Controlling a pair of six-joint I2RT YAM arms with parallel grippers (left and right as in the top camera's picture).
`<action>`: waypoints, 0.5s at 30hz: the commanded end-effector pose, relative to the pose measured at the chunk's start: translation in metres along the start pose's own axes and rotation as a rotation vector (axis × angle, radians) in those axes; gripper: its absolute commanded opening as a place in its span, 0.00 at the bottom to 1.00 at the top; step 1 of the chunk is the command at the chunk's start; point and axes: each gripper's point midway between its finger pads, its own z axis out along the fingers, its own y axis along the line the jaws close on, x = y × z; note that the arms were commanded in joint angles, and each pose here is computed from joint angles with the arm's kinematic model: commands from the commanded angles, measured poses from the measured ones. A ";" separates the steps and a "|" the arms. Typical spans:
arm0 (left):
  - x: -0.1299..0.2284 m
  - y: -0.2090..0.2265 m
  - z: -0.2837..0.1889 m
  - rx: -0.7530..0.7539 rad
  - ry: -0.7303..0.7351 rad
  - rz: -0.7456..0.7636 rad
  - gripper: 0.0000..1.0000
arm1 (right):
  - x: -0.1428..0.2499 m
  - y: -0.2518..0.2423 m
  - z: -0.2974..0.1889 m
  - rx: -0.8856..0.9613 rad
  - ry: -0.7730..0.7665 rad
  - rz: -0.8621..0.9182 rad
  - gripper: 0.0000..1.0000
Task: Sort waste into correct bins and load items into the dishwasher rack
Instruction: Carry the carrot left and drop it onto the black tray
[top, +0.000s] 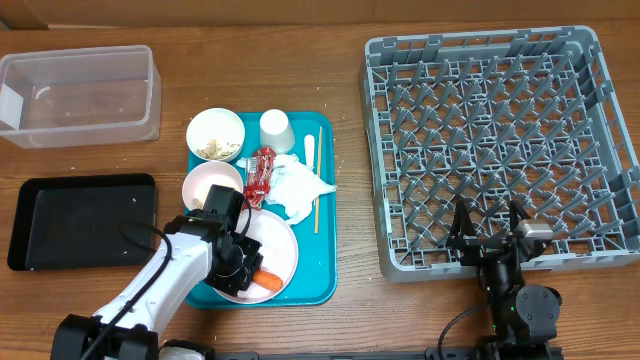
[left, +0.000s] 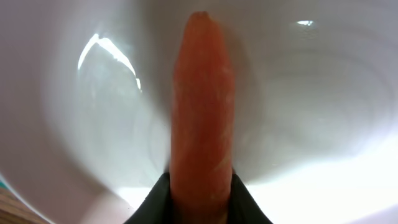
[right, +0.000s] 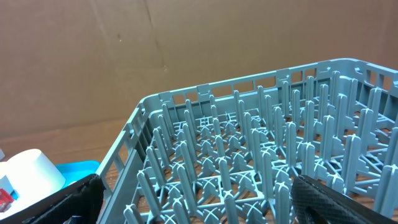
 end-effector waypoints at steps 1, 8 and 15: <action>-0.005 0.001 0.005 -0.012 -0.022 0.062 0.09 | 0.001 -0.002 0.000 0.008 -0.006 -0.005 1.00; 0.000 -0.016 -0.005 0.032 0.001 0.182 0.04 | 0.001 -0.002 0.000 0.008 -0.006 -0.005 1.00; 0.005 -0.029 -0.037 0.015 0.004 0.246 0.04 | 0.001 -0.002 0.000 0.008 -0.006 -0.005 1.00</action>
